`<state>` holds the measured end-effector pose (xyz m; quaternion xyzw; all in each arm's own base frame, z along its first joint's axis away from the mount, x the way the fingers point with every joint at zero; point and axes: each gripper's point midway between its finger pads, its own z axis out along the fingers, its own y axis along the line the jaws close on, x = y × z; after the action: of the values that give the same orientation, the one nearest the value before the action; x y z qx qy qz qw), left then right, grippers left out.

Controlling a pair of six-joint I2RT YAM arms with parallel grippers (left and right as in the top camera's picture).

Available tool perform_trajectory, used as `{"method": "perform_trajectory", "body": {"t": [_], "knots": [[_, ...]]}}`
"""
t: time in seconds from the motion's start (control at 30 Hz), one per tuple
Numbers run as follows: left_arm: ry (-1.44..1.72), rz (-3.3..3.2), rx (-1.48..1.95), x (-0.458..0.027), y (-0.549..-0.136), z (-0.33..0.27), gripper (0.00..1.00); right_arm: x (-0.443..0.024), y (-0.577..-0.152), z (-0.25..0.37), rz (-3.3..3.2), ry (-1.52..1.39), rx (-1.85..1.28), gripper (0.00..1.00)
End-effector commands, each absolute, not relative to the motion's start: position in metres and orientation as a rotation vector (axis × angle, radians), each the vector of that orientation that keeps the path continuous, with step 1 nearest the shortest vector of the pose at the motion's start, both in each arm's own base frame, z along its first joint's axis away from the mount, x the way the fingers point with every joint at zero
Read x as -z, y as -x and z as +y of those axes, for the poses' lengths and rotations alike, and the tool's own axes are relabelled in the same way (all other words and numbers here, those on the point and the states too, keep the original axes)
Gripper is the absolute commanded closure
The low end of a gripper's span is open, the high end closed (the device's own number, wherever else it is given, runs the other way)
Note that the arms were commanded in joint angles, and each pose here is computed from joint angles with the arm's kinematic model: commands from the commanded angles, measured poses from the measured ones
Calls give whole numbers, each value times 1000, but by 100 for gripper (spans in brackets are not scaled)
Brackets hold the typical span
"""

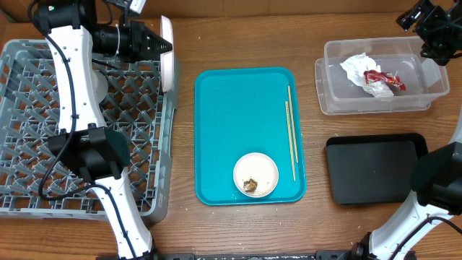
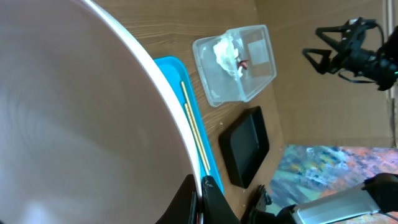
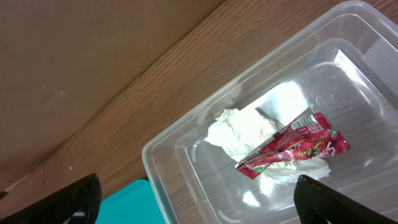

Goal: Sort waste into correct bins and load items into the dishwasher
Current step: 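Stand the plate upright at the rack's right edge and open the left gripper, then move the left gripper back over the chopsticks on the tray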

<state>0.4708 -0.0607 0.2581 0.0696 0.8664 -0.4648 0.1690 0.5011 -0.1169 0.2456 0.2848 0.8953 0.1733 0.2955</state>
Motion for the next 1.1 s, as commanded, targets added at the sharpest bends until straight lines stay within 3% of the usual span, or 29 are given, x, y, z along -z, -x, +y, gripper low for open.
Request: {"method": "perform_trajectory", "body": {"t": [0.0,0.77,1.07], "knots": [[-209,2473,1246,-262,-467,-50,96,-272,-496,-114,2331,-728,-451,0],[-123,2509,1186,-256,-469,-26,95,-272,-496,-114,2331,-728,-451,0],[-103,2531,1160,-252,-469,-21,88,-272,-496,-114,2331,-728,-451,0]]}}
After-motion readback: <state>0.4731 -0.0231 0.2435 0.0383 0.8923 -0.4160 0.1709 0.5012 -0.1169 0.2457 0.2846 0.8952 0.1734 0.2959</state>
